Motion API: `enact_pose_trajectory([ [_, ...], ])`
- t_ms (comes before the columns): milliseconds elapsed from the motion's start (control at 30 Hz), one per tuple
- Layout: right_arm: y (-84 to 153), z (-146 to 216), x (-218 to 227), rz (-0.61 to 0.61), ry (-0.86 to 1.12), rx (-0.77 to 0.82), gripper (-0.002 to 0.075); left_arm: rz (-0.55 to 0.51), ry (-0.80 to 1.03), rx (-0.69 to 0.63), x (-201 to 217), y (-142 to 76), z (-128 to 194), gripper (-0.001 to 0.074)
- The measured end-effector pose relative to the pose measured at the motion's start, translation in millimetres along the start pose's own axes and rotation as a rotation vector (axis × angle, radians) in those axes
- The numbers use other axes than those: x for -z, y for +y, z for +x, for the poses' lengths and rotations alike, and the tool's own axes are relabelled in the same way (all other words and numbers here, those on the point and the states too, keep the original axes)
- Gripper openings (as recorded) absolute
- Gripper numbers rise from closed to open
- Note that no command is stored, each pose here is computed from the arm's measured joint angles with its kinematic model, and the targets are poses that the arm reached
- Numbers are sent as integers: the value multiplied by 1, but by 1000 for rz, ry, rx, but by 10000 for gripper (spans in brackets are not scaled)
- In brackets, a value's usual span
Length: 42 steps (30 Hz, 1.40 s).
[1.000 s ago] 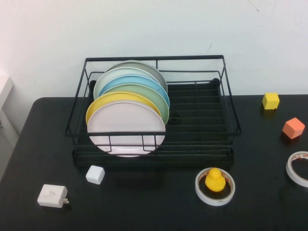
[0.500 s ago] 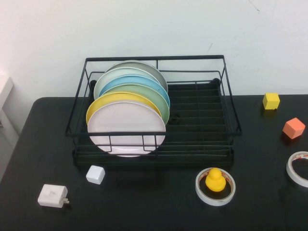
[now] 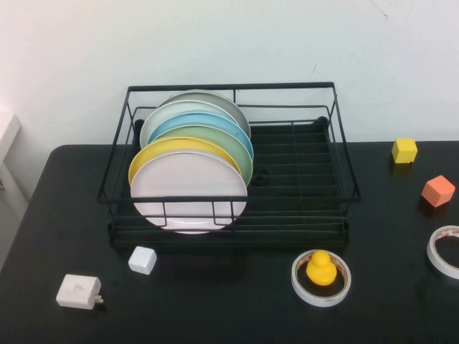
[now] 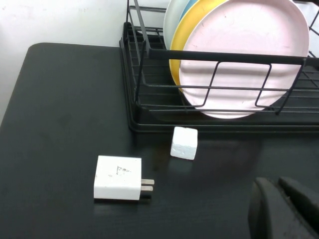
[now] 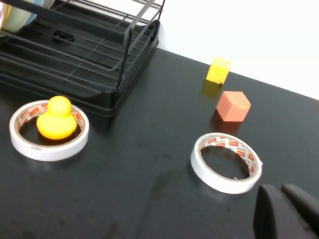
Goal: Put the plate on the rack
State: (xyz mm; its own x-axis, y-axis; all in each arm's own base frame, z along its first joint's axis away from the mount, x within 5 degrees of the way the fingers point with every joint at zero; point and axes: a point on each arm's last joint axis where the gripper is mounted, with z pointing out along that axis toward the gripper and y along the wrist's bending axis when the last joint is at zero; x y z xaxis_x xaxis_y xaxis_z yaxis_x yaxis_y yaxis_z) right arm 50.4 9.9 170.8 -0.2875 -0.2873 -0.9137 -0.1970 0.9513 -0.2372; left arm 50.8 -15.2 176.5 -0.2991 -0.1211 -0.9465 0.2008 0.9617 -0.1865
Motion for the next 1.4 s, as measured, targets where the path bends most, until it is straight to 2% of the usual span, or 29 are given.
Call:
enact_pose_trajectory([
  [133,-4,1,0,44,13,22,-2,0,0,0,0,0,0,-1],
  [367,-9,3,1,105,22,-150,-2,0,0,0,0,0,0,-1],
  [533,-10,3,1,112,20,-216,-2,0,2,0,0,0,0,-1],
  [1400,-10,3,1,116,20,-221,-2,0,2,0,0,0,0,-1],
])
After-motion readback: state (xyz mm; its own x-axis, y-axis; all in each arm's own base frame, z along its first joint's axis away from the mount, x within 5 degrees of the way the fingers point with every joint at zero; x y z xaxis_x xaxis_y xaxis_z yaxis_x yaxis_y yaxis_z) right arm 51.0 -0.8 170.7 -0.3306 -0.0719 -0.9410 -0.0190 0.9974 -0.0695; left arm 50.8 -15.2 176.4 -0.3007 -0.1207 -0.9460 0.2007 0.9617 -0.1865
